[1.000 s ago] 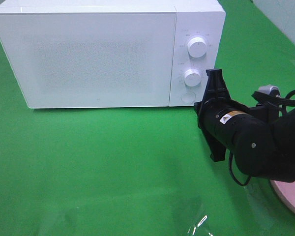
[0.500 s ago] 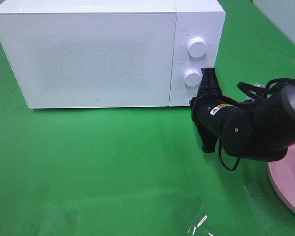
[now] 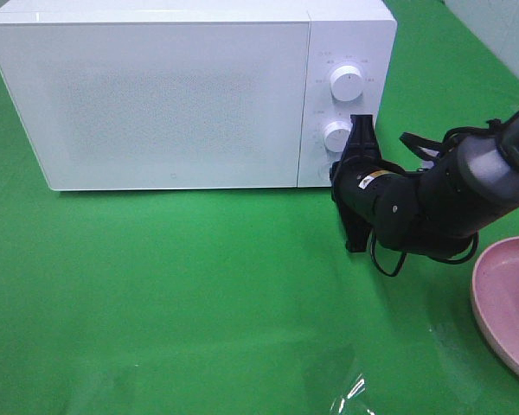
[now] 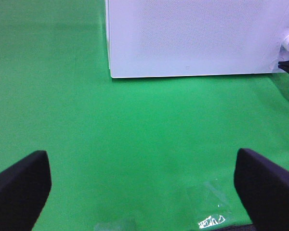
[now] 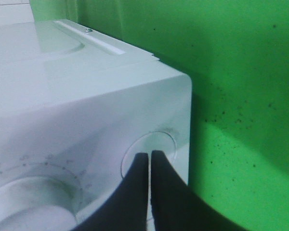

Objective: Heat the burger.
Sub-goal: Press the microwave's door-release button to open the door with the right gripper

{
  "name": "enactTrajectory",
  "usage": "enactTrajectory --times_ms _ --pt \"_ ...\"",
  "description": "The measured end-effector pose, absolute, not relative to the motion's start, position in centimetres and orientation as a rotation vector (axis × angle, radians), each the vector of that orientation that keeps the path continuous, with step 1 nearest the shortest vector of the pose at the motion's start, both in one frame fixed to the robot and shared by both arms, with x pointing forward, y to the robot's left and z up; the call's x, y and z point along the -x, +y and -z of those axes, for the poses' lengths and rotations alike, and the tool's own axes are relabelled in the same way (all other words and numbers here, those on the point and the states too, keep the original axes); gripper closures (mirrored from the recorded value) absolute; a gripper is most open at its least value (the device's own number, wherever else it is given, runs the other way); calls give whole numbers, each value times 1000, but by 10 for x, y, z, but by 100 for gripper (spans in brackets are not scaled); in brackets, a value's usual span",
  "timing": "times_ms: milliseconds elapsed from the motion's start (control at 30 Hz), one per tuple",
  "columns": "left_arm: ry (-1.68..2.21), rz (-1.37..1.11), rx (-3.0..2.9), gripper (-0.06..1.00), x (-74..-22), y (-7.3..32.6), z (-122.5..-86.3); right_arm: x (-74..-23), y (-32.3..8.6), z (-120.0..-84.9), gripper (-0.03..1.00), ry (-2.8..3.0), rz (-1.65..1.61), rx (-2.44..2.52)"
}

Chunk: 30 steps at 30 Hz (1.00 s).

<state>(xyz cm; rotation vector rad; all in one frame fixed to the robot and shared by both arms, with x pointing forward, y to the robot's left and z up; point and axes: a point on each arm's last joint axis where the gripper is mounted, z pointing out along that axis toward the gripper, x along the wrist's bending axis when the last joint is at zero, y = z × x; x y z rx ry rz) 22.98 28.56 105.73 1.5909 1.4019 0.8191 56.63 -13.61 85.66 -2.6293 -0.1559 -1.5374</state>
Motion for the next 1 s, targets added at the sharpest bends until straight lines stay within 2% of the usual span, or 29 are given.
enactTrajectory --times_ms 1000 --pt "1402 -819 -1591 0 -230 286 -1057 -577 -134 -846 96 -120 1692 2577"
